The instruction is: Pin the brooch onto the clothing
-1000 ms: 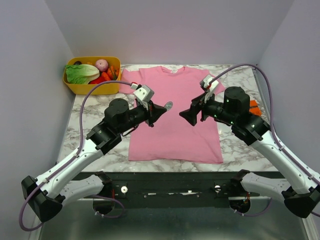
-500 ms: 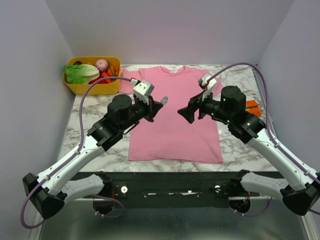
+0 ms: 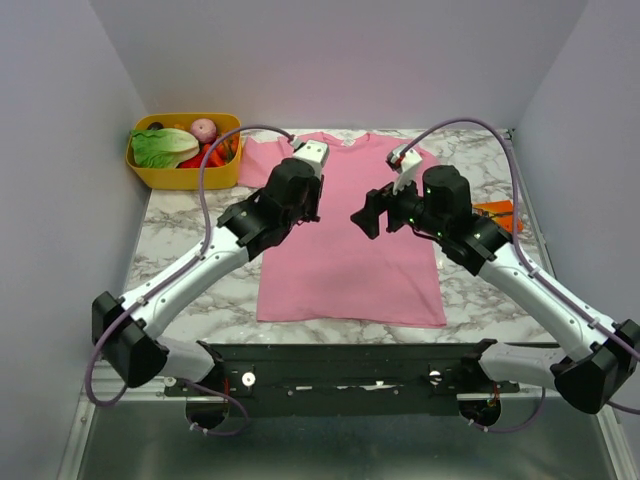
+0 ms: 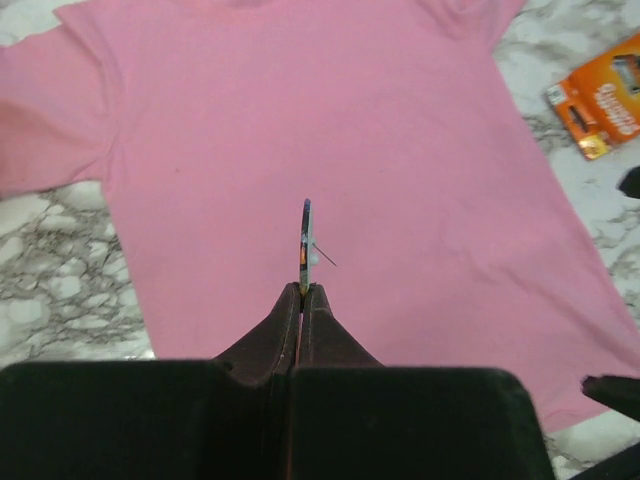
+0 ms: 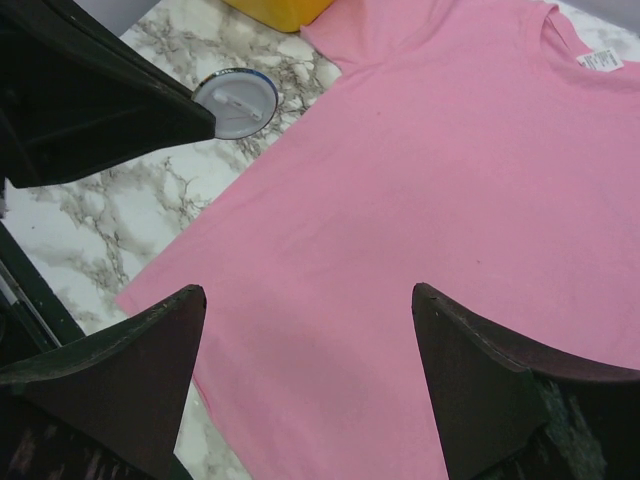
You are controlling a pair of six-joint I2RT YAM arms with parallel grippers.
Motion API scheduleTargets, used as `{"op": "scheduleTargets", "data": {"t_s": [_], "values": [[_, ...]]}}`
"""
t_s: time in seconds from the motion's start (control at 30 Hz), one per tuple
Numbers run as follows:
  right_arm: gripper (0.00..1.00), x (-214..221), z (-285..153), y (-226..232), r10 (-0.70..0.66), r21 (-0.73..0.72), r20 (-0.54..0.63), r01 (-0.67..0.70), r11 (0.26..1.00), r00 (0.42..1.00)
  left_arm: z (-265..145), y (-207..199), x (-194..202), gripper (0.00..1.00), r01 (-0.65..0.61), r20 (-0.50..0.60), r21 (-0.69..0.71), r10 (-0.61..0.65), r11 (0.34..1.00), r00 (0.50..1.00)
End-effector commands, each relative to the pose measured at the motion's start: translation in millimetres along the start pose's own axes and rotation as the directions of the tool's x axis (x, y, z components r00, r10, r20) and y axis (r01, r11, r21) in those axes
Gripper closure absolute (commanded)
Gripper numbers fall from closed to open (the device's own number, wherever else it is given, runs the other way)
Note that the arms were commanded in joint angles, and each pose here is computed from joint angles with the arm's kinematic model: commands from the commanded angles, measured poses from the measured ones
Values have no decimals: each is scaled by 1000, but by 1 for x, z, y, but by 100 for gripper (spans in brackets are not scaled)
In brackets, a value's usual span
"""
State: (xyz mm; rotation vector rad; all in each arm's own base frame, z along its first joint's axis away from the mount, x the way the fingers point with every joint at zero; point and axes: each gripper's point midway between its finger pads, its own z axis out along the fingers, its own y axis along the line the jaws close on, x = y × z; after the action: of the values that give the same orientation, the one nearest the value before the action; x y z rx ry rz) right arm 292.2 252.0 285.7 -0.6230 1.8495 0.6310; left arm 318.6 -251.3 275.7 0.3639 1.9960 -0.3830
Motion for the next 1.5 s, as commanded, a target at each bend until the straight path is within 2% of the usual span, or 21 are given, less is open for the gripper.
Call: {"op": "scheduleTargets", "data": {"t_s": [0.0, 0.23, 0.37, 0.5, 0.87, 0.93, 1.17, 1.47], "values": [[8, -7, 3, -16, 53, 81, 13, -54, 995, 999, 15, 32, 16, 100, -43, -111, -221, 19, 974, 994], [7, 10, 5, -38, 180, 66, -20, -179, 982, 983, 47, 46, 32, 100, -151, -243, -340, 69, 928, 968], [1, 29, 2, -58, 283, 67, -31, -280, 958, 959, 67, 49, 40, 100, -204, -295, -367, 95, 908, 951], [0, 42, -6, -70, 364, 49, -31, -363, 931, 931, 80, 55, 45, 100, -258, -346, -411, 112, 874, 931], [0, 58, -25, -96, 457, 94, 0, -455, 886, 889, 118, 72, 38, 100, -380, -439, -494, 153, 782, 885], [0, 58, -26, -96, 459, 90, 0, -458, 885, 888, 118, 73, 39, 100, -384, -457, -486, 146, 785, 877], [0, 61, -28, -97, 459, 95, -3, -457, 884, 888, 121, 75, 28, 100, -290, -411, -437, 98, 851, 906], [0, 64, -25, -95, 470, 85, -20, -467, 880, 882, 129, 78, 23, 100, -326, -433, -428, 126, 843, 893]]}}
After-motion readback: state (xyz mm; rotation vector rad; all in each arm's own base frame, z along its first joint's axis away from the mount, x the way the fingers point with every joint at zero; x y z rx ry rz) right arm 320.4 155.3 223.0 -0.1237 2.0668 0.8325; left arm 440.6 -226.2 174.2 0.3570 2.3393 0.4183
